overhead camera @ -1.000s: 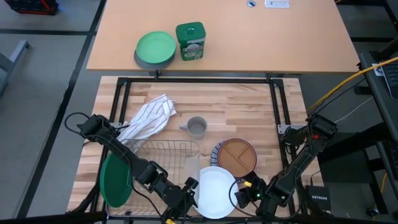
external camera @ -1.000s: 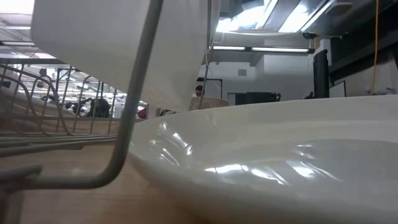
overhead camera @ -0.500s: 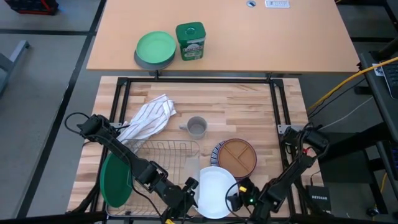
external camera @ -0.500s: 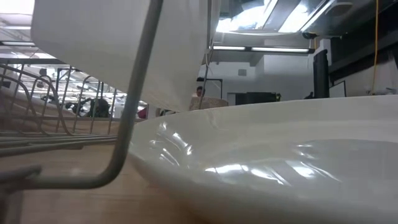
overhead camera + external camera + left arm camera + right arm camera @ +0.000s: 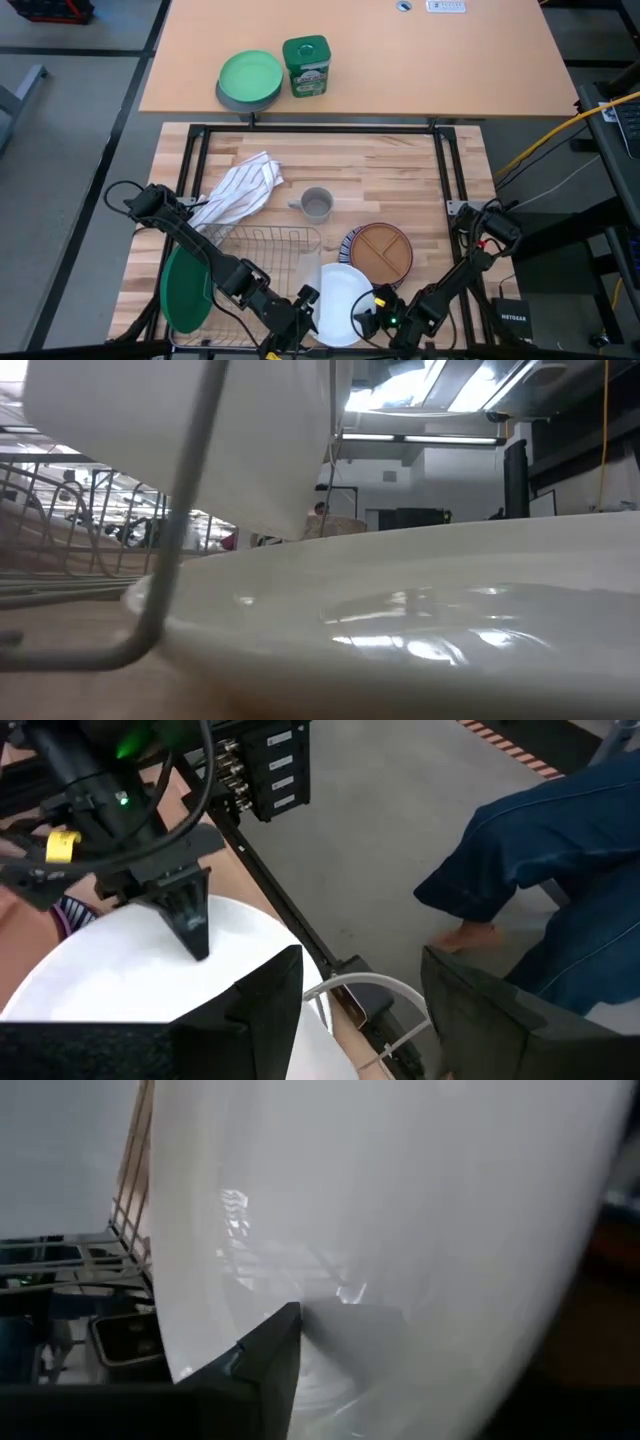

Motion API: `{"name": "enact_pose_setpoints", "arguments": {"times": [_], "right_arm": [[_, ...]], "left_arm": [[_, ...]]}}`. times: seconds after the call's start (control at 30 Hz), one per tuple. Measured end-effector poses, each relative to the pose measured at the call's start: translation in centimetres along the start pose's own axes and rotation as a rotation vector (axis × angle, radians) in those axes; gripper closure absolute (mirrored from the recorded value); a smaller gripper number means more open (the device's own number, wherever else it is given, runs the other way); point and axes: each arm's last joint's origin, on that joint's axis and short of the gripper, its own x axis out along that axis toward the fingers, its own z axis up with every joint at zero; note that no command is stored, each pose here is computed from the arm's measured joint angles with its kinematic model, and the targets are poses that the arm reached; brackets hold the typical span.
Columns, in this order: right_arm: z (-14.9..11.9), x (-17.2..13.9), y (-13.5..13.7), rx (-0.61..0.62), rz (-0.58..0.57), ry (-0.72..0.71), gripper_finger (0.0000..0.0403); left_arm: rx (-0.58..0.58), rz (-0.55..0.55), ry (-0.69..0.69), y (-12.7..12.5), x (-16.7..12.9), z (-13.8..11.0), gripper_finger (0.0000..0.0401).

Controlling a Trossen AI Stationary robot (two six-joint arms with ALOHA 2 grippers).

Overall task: Sort dishes
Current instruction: Put the white plate into the dish rack

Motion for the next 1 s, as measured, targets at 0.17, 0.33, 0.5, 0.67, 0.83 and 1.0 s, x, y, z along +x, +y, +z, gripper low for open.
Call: {"name": "enact_pose_setpoints", "arguments": {"times": [0.17, 0.33, 0.5, 0.67, 0.83, 1.0], "right_arm": [[0.6, 0.5, 0.6, 0.017, 0.024, -0.001, 0.0307], [0.6, 0.5, 1.2, 0.021, 0.073, -0.014, 0.0335], [0.6, 0.5, 1.3, 0.016, 0.087, -0.01, 0.0338], [0.6, 0.5, 1.3, 0.006, 0.08, -0.007, 0.0336], [0.6, 0.5, 1.3, 0.002, 0.077, -0.006, 0.0337], [0.6, 0.5, 1.2, -0.001, 0.073, 0.0, 0.0338]], "left_arm": [[0.0, 0.0, 0.017, 0.0, 0.0, -0.2, 0.0207], [0.001, 0.001, 0.021, 0.0, 0.0, -0.2, 0.0207], [0.001, 0.001, 0.021, 0.0, 0.0, -0.2, 0.0207], [0.001, 0.001, 0.02, 0.0, 0.0, -0.2, 0.0207], [0.0, 0.001, 0.021, 0.0, 0.0, -0.2, 0.0207], [0.001, 0.001, 0.021, 0.0, 0.0, -0.2, 0.0207]]}}
